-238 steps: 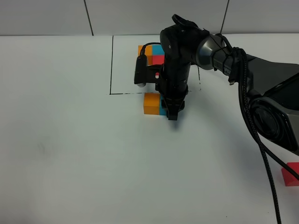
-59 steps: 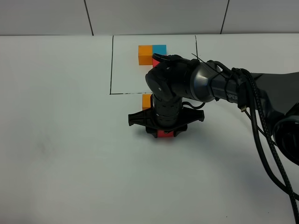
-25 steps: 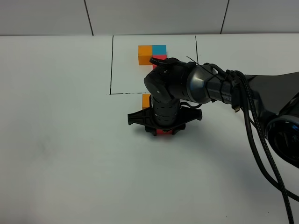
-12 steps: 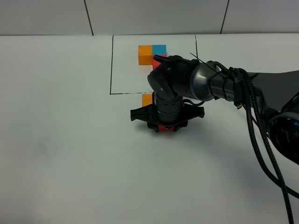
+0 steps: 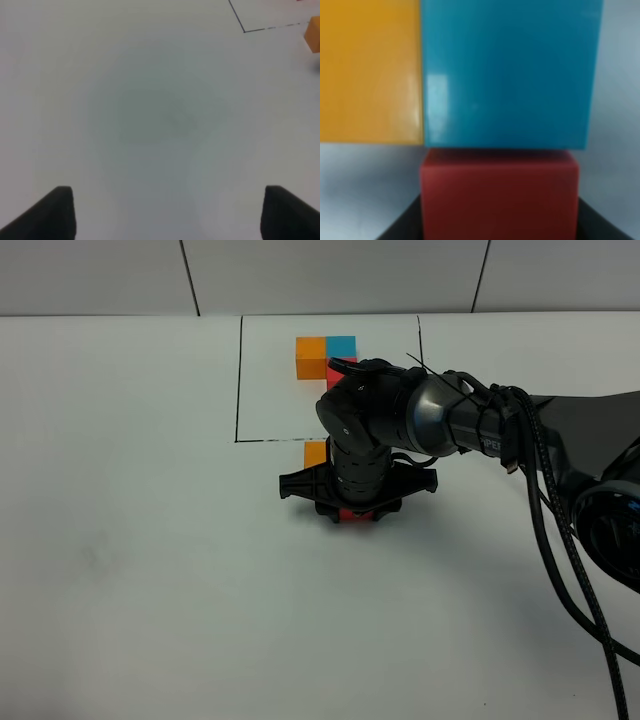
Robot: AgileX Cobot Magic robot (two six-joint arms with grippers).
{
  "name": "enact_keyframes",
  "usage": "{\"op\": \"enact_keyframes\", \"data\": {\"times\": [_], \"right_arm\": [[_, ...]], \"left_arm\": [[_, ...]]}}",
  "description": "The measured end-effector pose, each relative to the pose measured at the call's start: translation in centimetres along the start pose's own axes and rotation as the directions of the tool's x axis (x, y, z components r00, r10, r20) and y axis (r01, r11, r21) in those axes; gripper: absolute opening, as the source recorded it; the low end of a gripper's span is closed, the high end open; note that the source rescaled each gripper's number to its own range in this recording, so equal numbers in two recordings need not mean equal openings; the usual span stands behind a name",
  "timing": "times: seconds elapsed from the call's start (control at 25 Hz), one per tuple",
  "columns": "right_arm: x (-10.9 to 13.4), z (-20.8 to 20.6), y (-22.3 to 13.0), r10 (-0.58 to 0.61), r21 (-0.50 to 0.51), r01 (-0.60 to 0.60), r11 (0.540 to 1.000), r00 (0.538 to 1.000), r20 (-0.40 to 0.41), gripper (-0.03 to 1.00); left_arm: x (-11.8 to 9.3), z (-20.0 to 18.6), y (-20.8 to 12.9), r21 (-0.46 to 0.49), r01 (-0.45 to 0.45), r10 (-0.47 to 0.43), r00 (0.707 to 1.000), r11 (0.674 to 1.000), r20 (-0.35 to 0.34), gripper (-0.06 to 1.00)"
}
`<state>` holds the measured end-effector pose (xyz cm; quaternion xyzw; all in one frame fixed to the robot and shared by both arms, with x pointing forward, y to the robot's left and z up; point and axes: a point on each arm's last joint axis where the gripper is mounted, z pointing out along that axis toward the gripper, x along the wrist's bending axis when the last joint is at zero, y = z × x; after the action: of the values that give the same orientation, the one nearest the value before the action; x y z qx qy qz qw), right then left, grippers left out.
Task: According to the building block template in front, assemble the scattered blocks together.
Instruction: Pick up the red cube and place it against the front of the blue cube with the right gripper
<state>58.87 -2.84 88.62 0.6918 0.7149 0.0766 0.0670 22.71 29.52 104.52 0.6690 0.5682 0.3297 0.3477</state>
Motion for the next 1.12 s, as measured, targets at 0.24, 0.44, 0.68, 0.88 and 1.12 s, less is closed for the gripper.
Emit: {"op": "enact_keyframes", "data": {"times": [0.24, 0.44, 0.68, 0.88, 1.12], "right_arm": [[0.00, 0.00, 0.04, -0.001, -0.004, 0.001, 1.000, 1.000, 0.000, 0.00], [0.00, 0.00, 0.04, -0.001, -0.005, 0.001, 1.000, 1.000, 0.000, 0.00], [0.00, 0.00, 0.04, 0.007, -0.005, -0.007, 1.000, 1.000, 0.000, 0.00], [0.00, 0.00, 0.04, 0.009, -0.005, -0.009, 1.000, 1.000, 0.000, 0.00], [-0.07, 0.01, 0.10, 0.011, -0.005, -0.011, 1.000, 1.000, 0.001, 0.00]], "left_arm": [[0.00, 0.00, 0.00, 0.000, 0.000, 0.000, 1.000, 1.000, 0.000, 0.78], [0.00, 0.00, 0.00, 0.000, 0.000, 0.000, 1.000, 1.000, 0.000, 0.78], [0.00, 0.00, 0.00, 0.000, 0.000, 0.000, 1.000, 1.000, 0.000, 0.78], [0.00, 0.00, 0.00, 0.000, 0.000, 0.000, 1.000, 1.000, 0.000, 0.78], [0.00, 0.00, 0.00, 0.000, 0.000, 0.000, 1.000, 1.000, 0.000, 0.78]]}}
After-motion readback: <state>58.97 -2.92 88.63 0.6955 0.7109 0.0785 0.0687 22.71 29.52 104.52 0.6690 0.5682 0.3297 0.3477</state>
